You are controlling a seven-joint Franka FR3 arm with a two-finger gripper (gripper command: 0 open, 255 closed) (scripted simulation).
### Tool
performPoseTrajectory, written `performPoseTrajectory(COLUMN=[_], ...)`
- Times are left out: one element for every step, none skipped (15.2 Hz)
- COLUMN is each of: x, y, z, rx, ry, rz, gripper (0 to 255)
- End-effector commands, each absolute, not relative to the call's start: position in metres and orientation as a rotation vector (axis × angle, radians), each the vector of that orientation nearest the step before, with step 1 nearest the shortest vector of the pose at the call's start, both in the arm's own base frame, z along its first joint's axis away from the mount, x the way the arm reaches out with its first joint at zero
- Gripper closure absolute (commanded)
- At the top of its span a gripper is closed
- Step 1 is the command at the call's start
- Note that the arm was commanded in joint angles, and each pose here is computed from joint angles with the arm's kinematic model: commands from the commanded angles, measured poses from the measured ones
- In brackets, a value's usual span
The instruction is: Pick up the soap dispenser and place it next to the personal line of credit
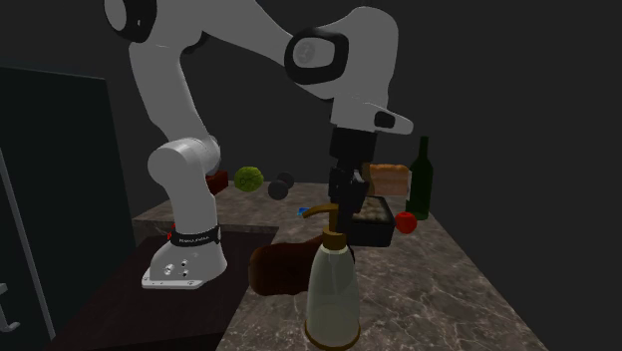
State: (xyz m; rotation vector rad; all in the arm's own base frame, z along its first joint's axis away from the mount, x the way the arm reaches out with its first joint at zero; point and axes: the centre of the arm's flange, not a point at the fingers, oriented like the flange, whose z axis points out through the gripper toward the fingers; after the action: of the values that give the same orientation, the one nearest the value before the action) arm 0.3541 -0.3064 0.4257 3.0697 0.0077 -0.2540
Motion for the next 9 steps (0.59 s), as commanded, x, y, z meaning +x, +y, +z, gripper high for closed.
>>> performPoseTrajectory(x=[0.354, 0.354, 0.354, 0.354, 0.354, 0.354, 0.354, 0.354, 0.354], y=[-0.306, -0.306, -0.306, -0.306, -0.306, -0.306, -0.306, -0.306, -0.306], z=[0.431, 0.436, 0.441, 0.446, 0.452, 0.457, 0.462, 0.468, 0.473], rx=[3.070, 3.070, 3.070, 3.070, 3.070, 3.070, 3.070, 3.070, 3.070], ry=[0.008, 0.008, 0.008, 0.008, 0.008, 0.008, 0.008, 0.008, 0.008], rz=[-0.255, -0.255, -0.255, -0.255, -0.255, -0.255, -0.255, -0.255, -0.255], gripper=[255, 255, 255, 255, 255, 255, 255, 255, 255])
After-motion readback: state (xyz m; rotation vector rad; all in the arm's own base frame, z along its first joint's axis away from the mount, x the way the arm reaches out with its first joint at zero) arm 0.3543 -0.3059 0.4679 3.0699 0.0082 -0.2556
